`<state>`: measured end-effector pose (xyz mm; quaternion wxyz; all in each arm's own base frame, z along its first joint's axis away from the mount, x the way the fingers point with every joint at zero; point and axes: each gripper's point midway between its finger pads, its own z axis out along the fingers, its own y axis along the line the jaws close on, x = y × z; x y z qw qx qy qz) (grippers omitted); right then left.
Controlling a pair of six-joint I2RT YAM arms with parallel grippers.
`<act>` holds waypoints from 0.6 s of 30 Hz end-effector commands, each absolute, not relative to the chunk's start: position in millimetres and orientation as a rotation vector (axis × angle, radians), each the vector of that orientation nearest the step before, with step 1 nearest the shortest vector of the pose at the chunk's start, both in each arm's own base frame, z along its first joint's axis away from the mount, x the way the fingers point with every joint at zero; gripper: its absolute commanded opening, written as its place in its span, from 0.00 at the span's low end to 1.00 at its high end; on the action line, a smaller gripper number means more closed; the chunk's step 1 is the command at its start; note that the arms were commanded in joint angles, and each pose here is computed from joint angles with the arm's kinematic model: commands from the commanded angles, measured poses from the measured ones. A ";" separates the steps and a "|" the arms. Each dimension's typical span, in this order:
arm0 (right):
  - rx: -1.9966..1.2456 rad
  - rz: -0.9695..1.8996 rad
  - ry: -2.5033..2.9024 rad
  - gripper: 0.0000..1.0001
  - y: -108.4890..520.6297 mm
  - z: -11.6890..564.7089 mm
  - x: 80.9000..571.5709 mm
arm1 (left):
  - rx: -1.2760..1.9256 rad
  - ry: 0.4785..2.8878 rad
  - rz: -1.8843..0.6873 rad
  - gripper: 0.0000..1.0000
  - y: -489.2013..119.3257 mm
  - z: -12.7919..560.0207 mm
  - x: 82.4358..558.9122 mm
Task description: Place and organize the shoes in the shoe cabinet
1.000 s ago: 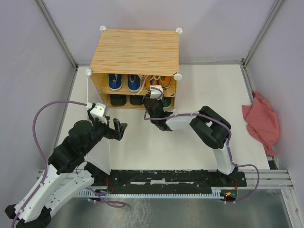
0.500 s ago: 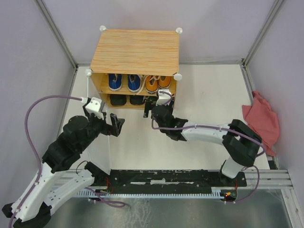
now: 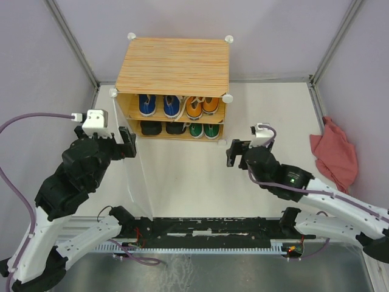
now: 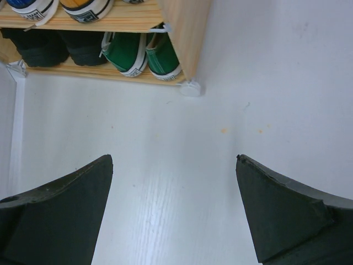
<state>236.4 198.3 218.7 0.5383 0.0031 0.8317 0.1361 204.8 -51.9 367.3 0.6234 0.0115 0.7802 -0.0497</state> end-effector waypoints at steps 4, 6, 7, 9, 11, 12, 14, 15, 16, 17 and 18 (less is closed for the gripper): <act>0.013 0.165 2.068 0.99 121.0 221.1 195.5 | -0.185 1.845 -0.189 0.99 -42.9 336.8 192.6; 0.013 0.117 2.085 0.99 106.0 227.1 189.0 | -0.184 1.799 -0.342 0.99 -62.6 337.0 192.9; 0.009 0.099 2.089 0.99 100.1 229.9 186.3 | -0.177 1.759 -0.427 0.99 -73.9 341.9 193.8; 0.007 0.077 2.091 0.99 90.1 234.6 181.8 | -0.164 1.665 -0.574 0.99 -94.9 355.6 197.8; 0.023 0.095 2.077 0.99 85.3 240.8 179.2 | -0.134 1.598 -0.679 0.99 -118.5 367.2 208.0; 0.030 0.109 2.071 0.99 84.0 242.8 178.0 | -0.110 1.574 -0.724 0.99 -132.2 374.2 214.7; 0.036 0.139 2.062 0.99 84.4 245.0 176.5 | -0.030 1.520 -0.834 0.99 -165.1 396.8 225.9; 0.031 0.150 2.061 0.99 85.8 245.3 176.2 | 0.008 1.504 -0.871 0.99 -180.3 404.6 232.8; 0.020 0.158 2.066 0.99 88.4 244.3 176.1 | 0.040 1.488 -0.902 0.99 -193.4 411.3 238.8; 0.002 0.169 2.076 0.99 92.8 242.6 175.9 | 0.065 1.472 -0.924 0.99 -204.9 416.0 246.0; -0.014 0.173 2.086 0.99 96.6 240.6 176.1 | 0.085 1.459 -0.940 0.99 -214.8 419.0 252.8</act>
